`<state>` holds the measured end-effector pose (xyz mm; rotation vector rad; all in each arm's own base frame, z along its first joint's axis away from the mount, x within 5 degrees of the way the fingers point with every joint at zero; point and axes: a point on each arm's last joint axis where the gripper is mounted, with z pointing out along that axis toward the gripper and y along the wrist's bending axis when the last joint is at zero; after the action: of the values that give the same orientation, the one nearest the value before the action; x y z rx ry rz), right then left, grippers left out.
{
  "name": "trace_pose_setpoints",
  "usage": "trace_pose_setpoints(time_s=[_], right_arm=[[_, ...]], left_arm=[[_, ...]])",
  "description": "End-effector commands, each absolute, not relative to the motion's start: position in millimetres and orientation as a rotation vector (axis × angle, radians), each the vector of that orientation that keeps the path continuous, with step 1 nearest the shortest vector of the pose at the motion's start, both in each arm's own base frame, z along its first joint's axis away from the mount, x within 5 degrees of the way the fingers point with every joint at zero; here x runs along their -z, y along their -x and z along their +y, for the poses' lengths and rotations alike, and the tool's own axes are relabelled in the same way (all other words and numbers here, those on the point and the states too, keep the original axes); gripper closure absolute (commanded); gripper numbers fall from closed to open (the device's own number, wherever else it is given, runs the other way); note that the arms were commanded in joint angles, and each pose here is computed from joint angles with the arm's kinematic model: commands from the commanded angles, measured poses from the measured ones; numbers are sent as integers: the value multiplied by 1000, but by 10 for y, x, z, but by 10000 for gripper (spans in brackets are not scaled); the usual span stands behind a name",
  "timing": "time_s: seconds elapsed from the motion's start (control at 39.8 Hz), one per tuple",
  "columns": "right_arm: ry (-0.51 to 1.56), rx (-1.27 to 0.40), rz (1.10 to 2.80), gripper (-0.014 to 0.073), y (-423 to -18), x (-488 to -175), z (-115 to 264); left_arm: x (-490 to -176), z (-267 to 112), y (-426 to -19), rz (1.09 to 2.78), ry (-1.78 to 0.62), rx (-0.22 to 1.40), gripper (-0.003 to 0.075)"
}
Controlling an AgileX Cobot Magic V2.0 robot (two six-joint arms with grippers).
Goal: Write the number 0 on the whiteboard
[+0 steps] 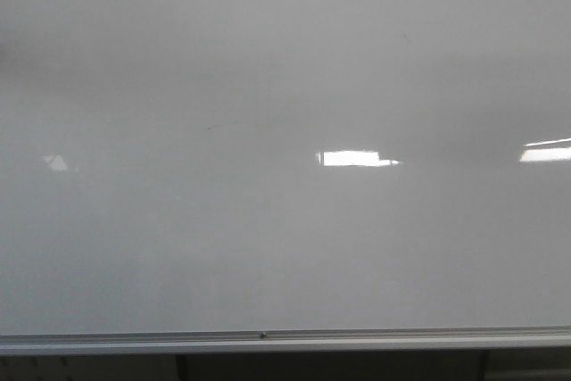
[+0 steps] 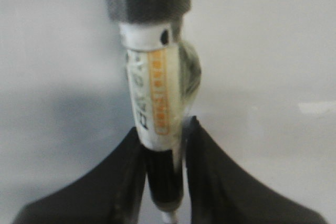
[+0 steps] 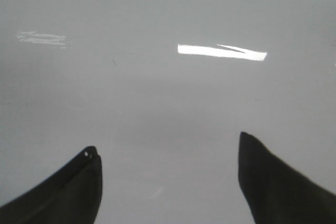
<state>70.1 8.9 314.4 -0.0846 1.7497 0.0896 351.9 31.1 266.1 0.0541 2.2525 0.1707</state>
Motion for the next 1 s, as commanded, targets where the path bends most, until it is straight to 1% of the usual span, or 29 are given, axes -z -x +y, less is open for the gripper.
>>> trace_pose_setpoints(time_s=[0.0,0.05,0.23,0.3,0.4,0.5,0.63,0.73,0.75,0.85,0.9,0.98], right_arm=[[72,-91,1656,35,-720,-3314,84],[72,-91,1656,35,-720,-3314,84],[70,-96,1657,35,-720,-3313,86],[68,-101,1663,35,-719,-3308,88],[70,-102,1677,35,-731,-3305,90],[74,-104,1715,35,-770,-3309,95],[78,-112,1791,35,-872,-3299,107],[76,-133,1869,35,-964,-3277,125],[75,-140,1883,35,-982,-3275,129],[69,-177,1964,35,-1086,-3260,156],[79,-197,2003,35,-1134,-3257,175],[101,-222,2037,35,-1174,-3269,203]], left_arm=[[-2928,317,-3536,2131,-37,-163,693],[-2929,317,-3529,2137,-36,-164,740],[-3010,208,-3425,2177,-62,-155,739],[-3068,76,-3346,2201,-131,-154,738],[-3140,-185,-3211,2241,-233,-101,737],[-3154,-476,-3050,2317,-339,53,738],[-3136,-879,-2835,2380,-572,298,738],[-3114,-1132,-2674,2405,-749,452,739],[-3111,-1187,-2636,2405,-796,478,739],[-3093,-1526,-2355,2357,-1141,609,739],[-3091,-1671,-2228,2320,-1267,653,739],[-3087,-1805,-2100,2288,-1374,681,739]])
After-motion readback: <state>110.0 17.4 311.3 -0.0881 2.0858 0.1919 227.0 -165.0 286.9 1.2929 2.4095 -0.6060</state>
